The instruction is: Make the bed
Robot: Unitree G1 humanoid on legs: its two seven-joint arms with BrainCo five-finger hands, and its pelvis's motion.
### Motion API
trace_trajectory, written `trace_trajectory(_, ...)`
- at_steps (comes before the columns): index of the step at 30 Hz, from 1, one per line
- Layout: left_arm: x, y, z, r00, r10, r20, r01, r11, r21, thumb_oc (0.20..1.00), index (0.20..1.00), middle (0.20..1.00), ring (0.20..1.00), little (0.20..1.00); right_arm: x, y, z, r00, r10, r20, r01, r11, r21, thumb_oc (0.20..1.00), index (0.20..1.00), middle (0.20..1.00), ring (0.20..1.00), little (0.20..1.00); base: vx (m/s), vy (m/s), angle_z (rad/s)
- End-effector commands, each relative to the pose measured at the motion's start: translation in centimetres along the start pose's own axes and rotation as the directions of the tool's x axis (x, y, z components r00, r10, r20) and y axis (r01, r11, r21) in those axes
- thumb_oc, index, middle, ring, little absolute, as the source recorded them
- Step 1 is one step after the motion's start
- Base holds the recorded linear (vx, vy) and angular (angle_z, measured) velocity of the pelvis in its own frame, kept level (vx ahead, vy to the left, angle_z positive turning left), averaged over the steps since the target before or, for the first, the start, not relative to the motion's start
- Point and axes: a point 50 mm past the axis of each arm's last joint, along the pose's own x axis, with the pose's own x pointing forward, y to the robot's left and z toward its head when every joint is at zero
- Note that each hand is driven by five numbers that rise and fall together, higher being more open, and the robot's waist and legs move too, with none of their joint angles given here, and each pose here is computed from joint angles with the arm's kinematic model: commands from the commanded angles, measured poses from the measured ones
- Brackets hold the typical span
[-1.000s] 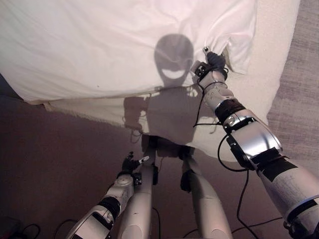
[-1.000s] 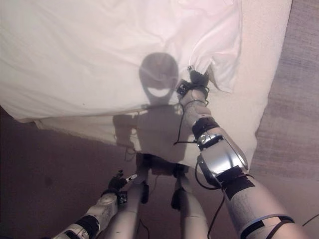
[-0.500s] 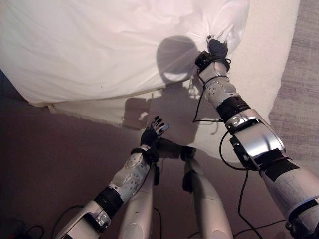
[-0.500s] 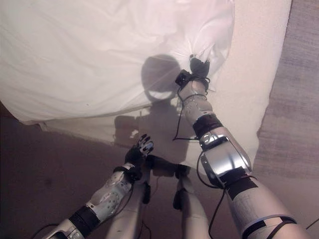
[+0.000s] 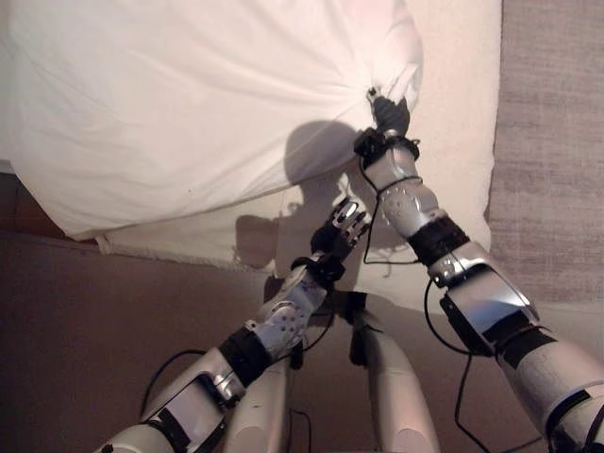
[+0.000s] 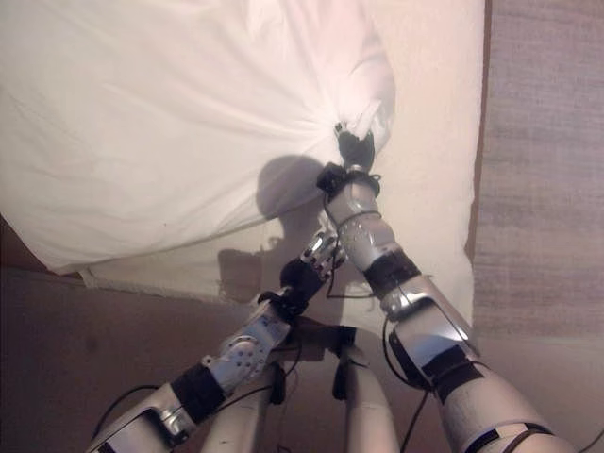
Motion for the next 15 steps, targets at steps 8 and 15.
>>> trace_trajectory(8, 2.7, -3.7, 4.9, 0.97, 0.036, 0.242, -0.004, 0.991, -0.131, 1.0, 1.0, 1.0, 1.0, 1.0, -3.5, -3.1, 3.2, 0.969, 0.101, 0.224, -0.102, 0.995, -0.009, 0.2, 0.2, 0.2, 0.2, 0.2, -0.01, -0.036, -0.02)
trace_trajectory(15, 2.7, -3.2, 8.3, 0.918, 0.12, 0.379, -0.042, 0.977, -0.207, 1.0, 1.0, 1.0, 1.0, 1.0, -4.6, -5.2, 1.9, 0.981, 0.027, 0.193, -0.035, 0.999, 0.038, 0.2, 0.2, 0.2, 0.2, 0.2, -0.01, -0.043, -0.02)
